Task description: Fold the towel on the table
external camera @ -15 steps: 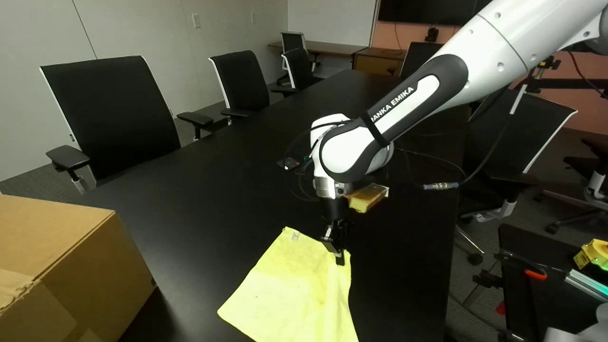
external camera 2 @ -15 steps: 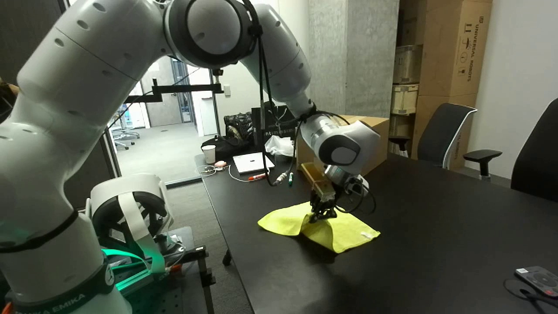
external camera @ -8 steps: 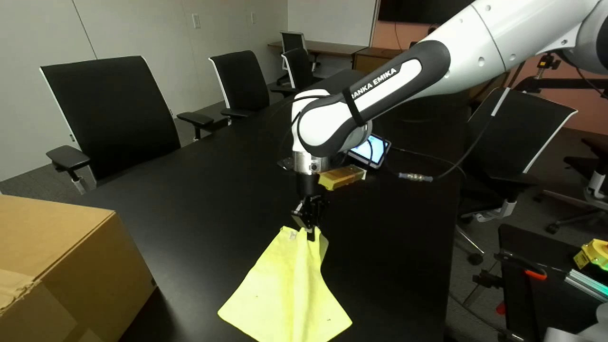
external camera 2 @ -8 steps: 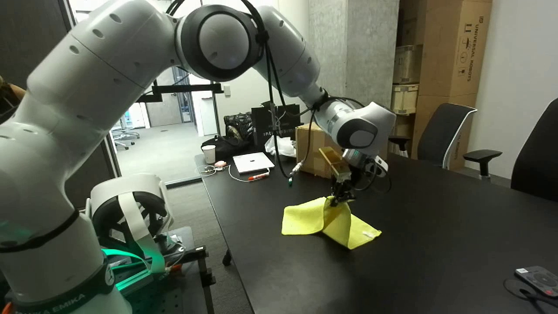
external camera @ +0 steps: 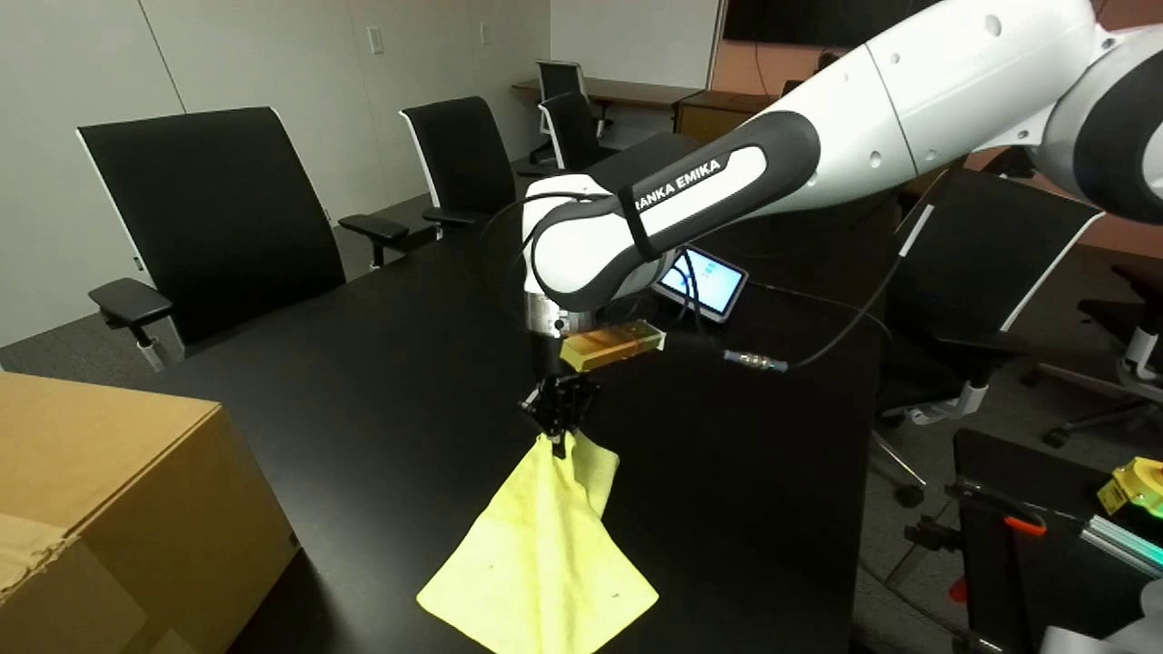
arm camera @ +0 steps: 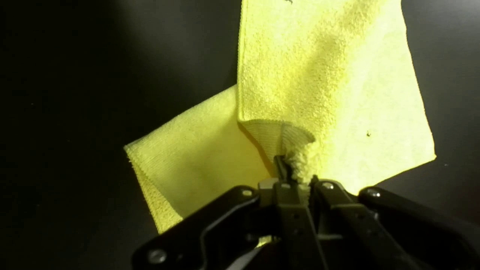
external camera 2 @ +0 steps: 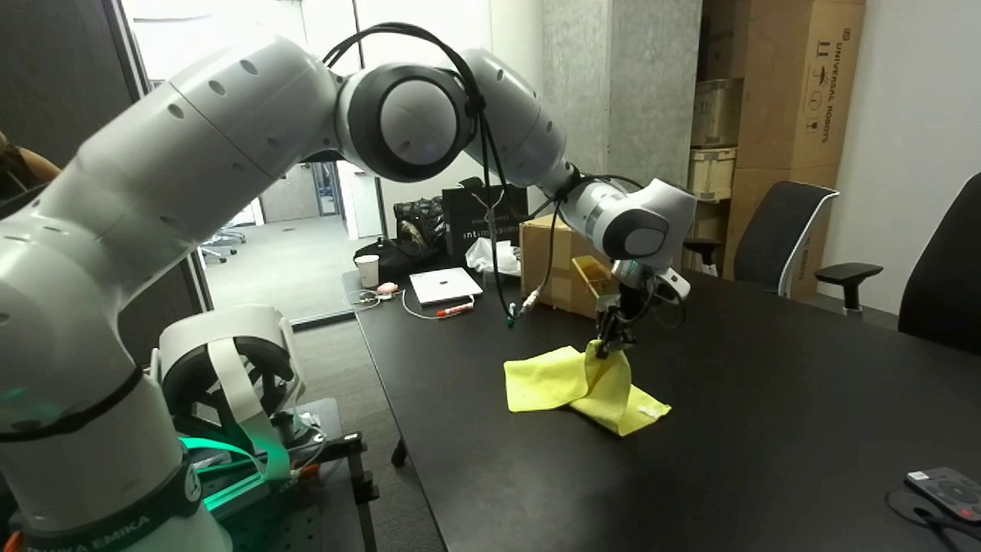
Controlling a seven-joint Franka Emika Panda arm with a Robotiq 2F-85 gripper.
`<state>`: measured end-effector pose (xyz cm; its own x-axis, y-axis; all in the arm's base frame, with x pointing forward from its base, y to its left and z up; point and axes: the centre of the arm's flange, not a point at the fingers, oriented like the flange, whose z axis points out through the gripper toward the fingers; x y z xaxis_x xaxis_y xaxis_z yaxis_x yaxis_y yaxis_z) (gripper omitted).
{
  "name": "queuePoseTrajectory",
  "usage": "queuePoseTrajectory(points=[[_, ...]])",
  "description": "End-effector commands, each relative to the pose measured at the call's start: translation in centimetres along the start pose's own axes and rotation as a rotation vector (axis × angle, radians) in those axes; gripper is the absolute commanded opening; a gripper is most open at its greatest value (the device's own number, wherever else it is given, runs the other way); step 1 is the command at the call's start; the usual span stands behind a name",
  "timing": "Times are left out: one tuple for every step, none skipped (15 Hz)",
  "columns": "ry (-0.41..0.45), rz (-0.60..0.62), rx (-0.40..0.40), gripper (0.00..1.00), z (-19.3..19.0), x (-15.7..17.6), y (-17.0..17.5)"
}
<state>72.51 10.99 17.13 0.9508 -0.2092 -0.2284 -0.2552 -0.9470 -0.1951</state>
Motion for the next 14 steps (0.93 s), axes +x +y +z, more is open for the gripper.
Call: queuePoseTrajectory(points=[[0.064, 0.098, -0.034, 0.34, 0.1, 2.7, -0.3], [0.077, 0.118, -0.043, 0.4, 0.0, 2.4, 0.0], [0.091, 0.13, -0.048, 0.48, 0.1, 2.3, 0.2], [0.105, 0.142, -0.055, 0.55, 0.0, 2.1, 0.5], [0.118, 0.146, -0.054, 0.64, 0.0, 1.6, 0.6], [0.116, 0.146, -0.057, 0.71, -0.1, 0.9, 0.7], [0.113, 0.133, -0.056, 0.79, -0.1, 0.3, 0.7], [0.095, 0.116, -0.059, 0.86, 0.1, -0.6, 0.6], [0.071, 0.073, -0.059, 0.92, 0.3, -1.9, 0.4], [0.032, 0.013, -0.057, 0.99, 0.7, -3.5, 0.0], [0.01, -0.045, -0.069, 1.0, 1.1, -4.9, -0.5], [-0.013, -0.1, -0.077, 1.0, 1.9, -6.3, -1.0], [-0.039, -0.149, -0.079, 1.0, 2.2, -7.8, -1.4], [-0.062, -0.2, -0.084, 1.0, 2.6, -9.3, -1.8]])
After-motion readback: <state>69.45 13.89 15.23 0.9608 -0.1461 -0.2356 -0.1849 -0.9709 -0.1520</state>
